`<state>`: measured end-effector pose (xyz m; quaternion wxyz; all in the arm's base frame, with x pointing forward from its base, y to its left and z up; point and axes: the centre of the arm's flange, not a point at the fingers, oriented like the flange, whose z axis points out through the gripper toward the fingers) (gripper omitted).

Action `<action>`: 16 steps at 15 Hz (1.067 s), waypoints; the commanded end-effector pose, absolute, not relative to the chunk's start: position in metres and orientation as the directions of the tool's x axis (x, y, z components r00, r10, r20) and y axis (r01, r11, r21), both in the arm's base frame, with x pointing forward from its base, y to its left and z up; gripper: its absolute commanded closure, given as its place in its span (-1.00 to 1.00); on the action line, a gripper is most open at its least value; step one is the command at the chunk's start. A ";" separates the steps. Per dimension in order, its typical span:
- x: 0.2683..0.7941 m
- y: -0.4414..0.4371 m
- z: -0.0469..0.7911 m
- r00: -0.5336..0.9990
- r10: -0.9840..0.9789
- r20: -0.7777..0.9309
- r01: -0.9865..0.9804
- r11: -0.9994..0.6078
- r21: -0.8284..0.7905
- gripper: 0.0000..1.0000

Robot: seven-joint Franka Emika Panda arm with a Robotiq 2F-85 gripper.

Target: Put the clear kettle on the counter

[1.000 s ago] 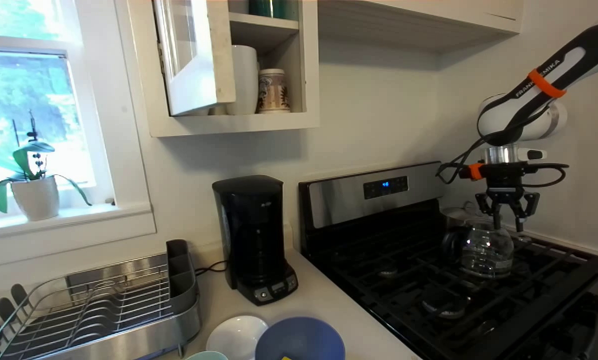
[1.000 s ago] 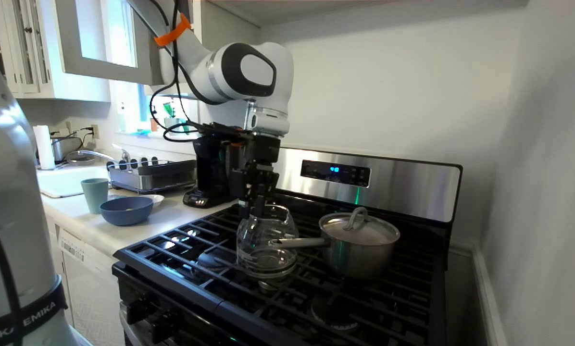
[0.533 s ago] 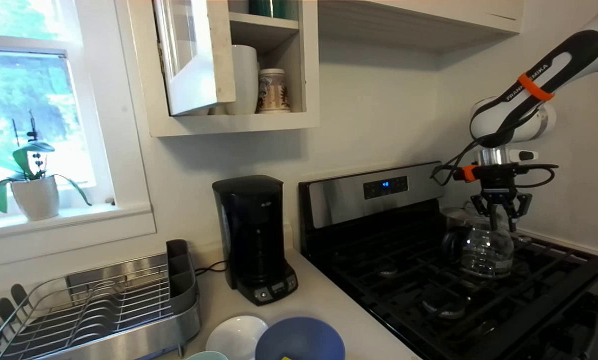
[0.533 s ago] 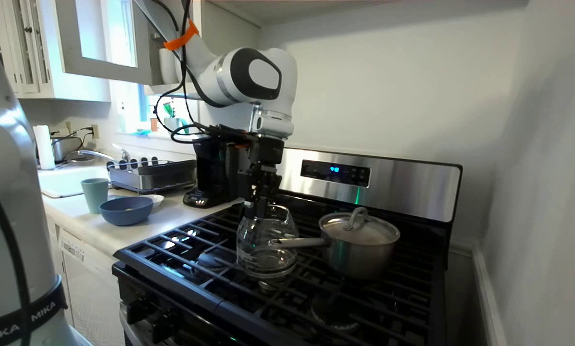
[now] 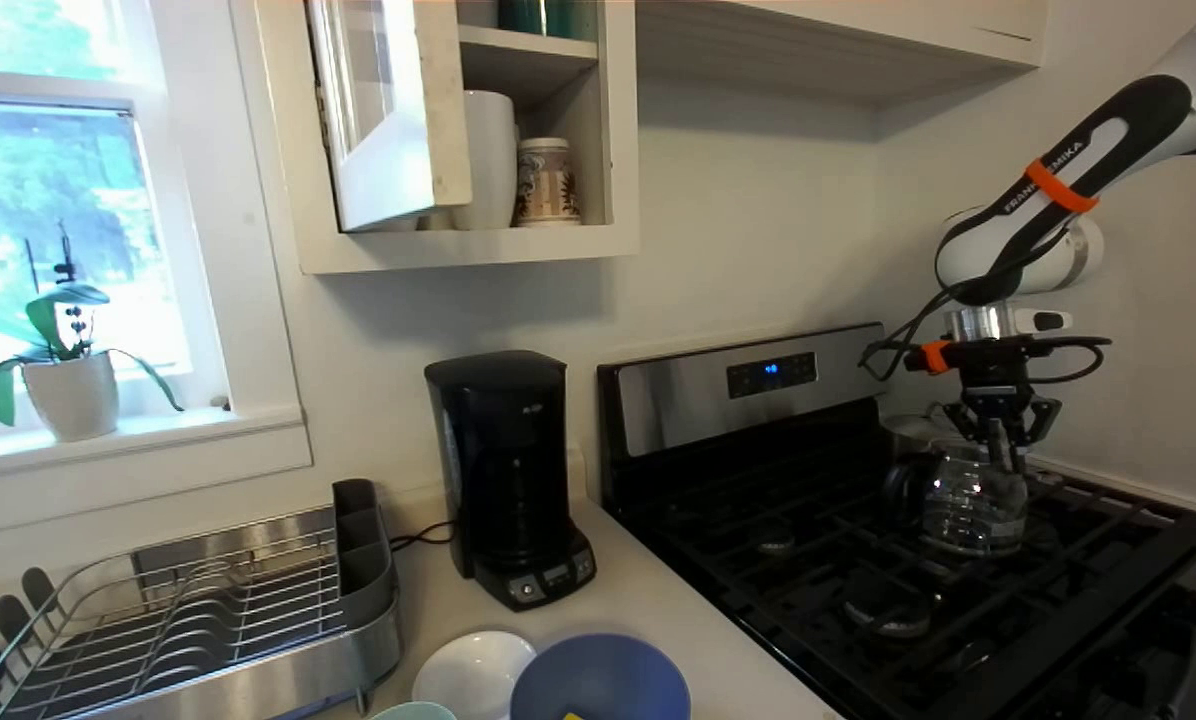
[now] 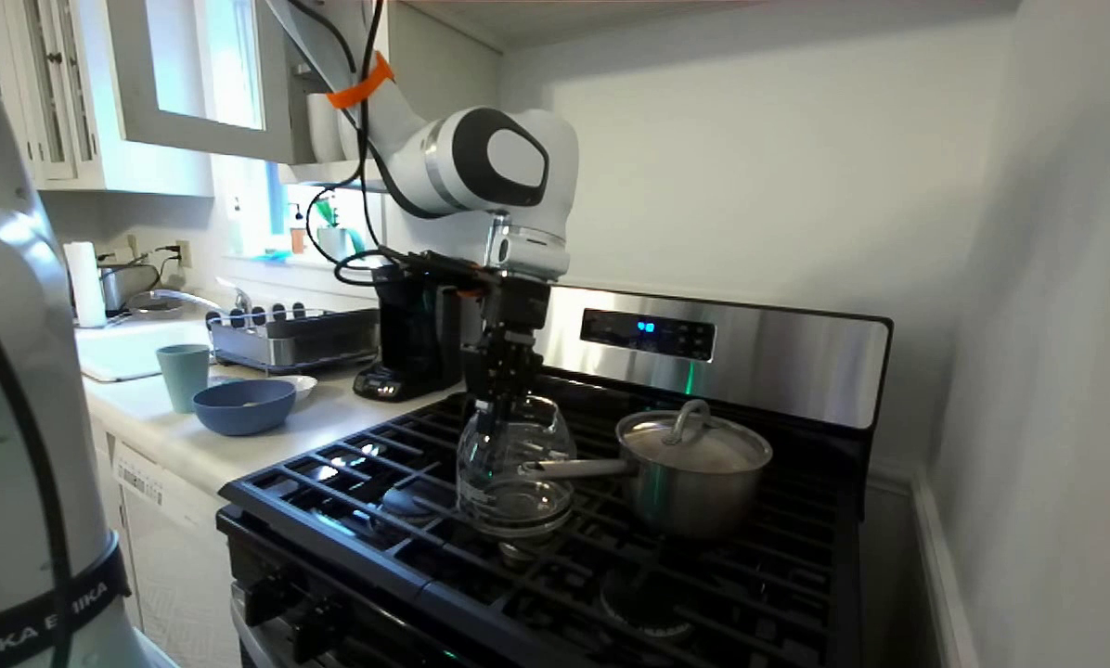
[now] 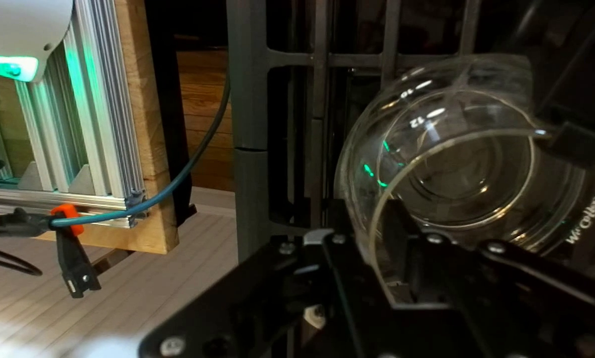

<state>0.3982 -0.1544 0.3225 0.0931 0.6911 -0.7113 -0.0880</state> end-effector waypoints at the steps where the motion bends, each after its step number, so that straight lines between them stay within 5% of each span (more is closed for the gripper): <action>1: 0.403 -0.155 0.325 -0.044 -0.999 0.026 -0.962 0.049 0.269 0.88; 10: 0.399 -0.149 0.328 -0.020 -1.000 0.011 -0.961 0.023 0.276 0.97; 16: 0.405 -0.121 0.359 0.204 -0.978 0.048 -0.940 -0.182 0.288 0.97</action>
